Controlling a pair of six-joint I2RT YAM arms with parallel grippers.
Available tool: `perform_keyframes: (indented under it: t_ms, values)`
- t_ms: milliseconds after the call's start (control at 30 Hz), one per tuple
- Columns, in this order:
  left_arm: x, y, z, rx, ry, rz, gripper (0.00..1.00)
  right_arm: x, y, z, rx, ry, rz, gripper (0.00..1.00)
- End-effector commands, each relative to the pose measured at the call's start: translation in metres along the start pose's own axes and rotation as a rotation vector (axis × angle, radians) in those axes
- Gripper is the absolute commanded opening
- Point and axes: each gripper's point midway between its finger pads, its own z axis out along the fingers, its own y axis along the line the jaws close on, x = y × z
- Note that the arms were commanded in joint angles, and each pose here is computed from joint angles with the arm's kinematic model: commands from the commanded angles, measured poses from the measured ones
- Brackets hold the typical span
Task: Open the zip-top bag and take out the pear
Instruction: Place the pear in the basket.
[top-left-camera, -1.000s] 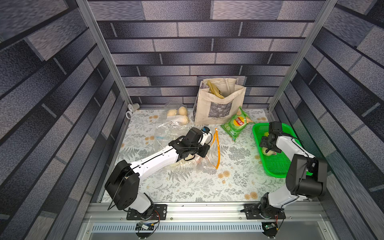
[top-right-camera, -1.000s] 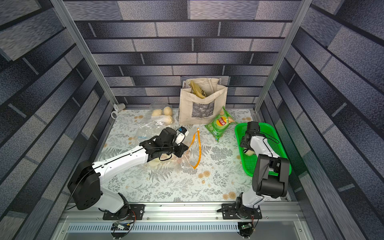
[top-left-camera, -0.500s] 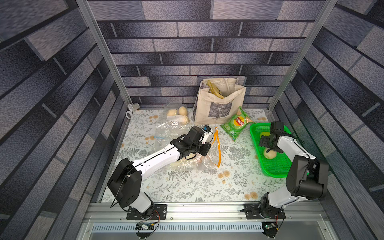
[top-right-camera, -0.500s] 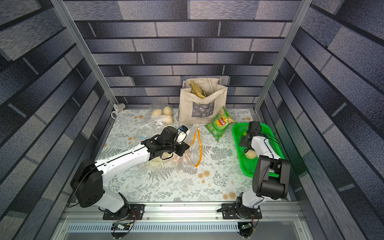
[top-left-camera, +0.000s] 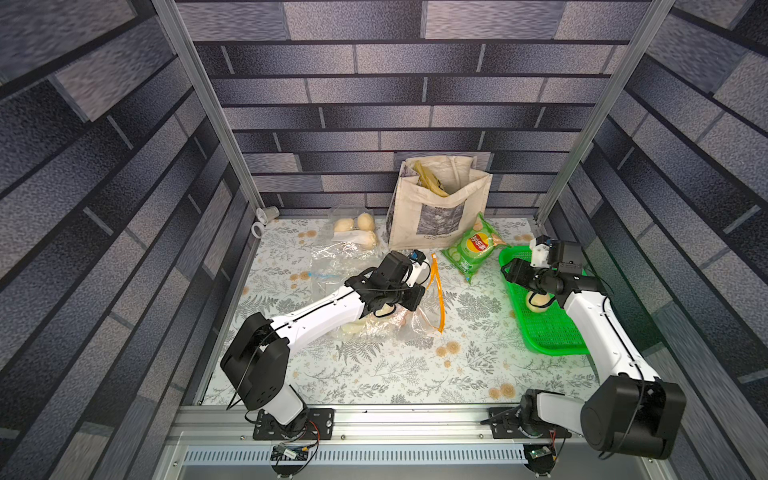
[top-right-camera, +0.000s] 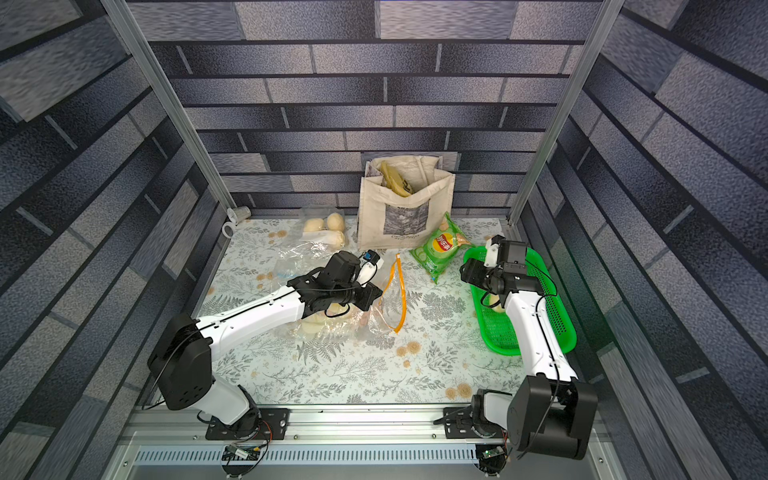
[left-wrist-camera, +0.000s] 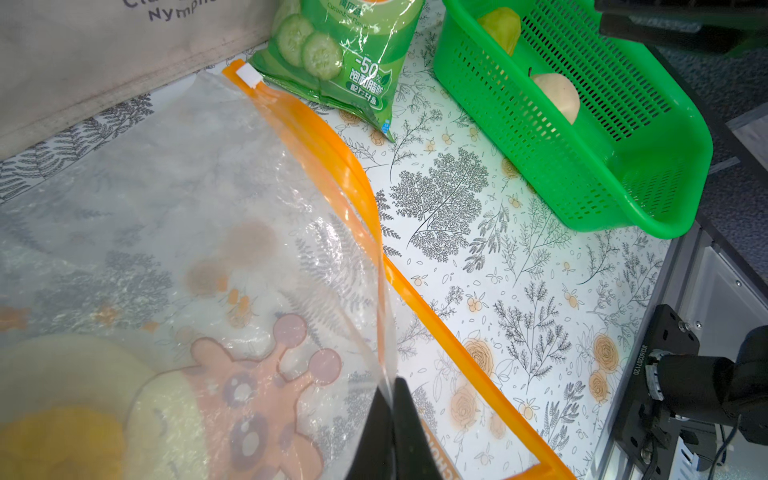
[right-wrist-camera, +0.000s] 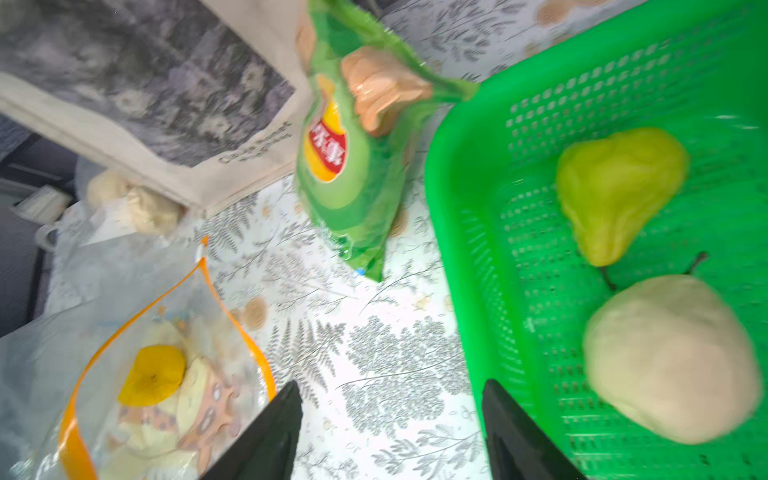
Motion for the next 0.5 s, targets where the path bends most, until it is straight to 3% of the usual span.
perform_keyframes:
  t_ms: [0, 100, 467]
  values:
    - [-0.011, -0.011, -0.002, 0.027, -0.013, 0.025, 0.06, 0.029, 0.054, 0.004, -0.223, 0.092, -0.016, 0.7]
    - [-0.012, -0.011, -0.003, 0.023, -0.016, 0.027, 0.06, 0.048, 0.077, 0.013, -0.325, 0.149, 0.017, 0.71]
    - [-0.015, -0.017, -0.011, 0.033, -0.035, 0.046, 0.06, 0.09, 0.114, 0.063, -0.454, 0.279, 0.148, 0.64]
